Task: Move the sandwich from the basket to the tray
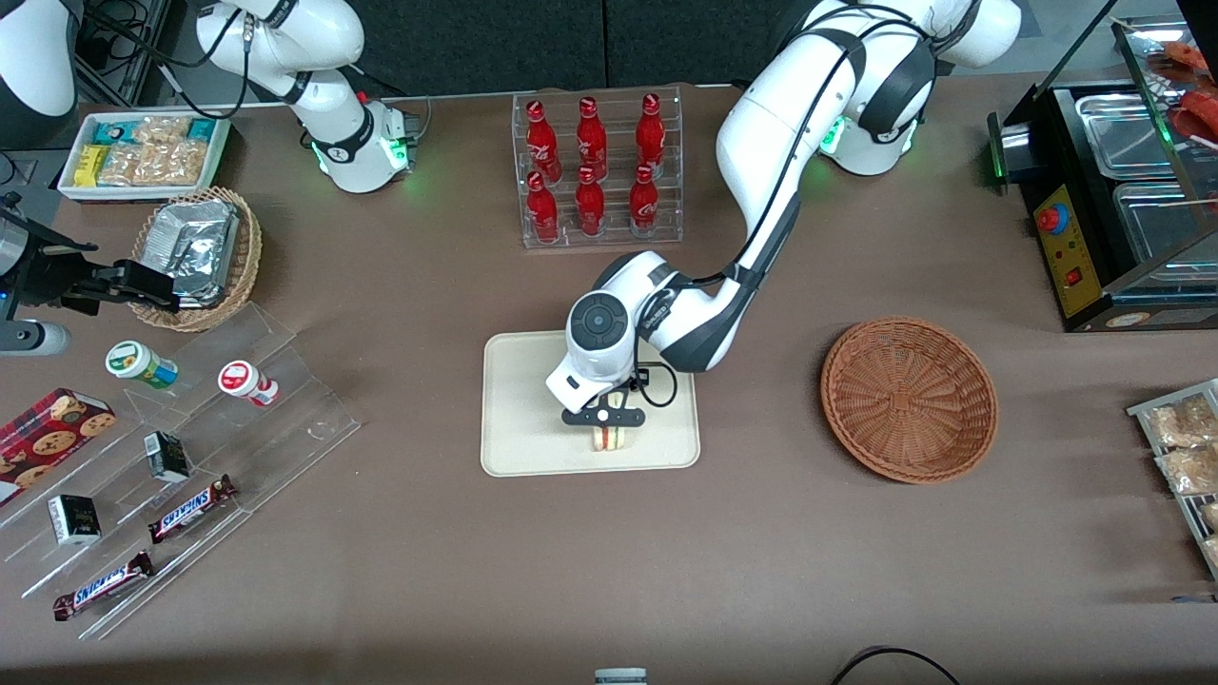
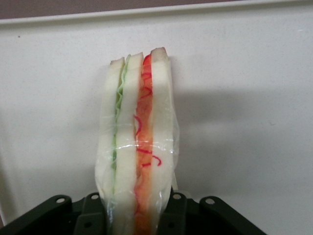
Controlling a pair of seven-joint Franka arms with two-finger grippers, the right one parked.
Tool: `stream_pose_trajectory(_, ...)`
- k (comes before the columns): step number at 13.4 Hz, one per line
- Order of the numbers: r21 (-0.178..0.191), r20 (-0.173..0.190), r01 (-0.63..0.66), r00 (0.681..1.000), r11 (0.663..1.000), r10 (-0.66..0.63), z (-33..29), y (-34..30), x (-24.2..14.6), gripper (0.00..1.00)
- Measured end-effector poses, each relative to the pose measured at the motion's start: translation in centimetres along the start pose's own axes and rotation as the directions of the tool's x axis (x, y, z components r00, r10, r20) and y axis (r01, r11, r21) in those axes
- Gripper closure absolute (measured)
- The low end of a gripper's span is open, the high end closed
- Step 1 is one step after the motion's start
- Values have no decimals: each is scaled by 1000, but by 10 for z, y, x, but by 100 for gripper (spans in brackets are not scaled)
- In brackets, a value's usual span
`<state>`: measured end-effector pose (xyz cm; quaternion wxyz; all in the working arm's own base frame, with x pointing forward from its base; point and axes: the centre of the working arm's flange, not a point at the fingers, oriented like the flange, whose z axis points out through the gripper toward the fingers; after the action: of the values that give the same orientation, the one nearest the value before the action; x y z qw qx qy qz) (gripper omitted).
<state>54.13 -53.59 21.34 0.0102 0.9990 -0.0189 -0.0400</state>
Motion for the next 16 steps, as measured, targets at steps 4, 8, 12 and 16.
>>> stream_pose_trajectory(4,12,14,-2,1000,1000,2,-16,1,0,19)
stream_pose_trajectory(8,2,24,51,998,999,-51,-87,-30,19,0)
stream_pose_trajectory(12,-7,55,107,993,994,-106,-130,-118,42,1)
stream_pose_trajectory(16,-7,46,81,996,997,-80,-127,-218,24,1)
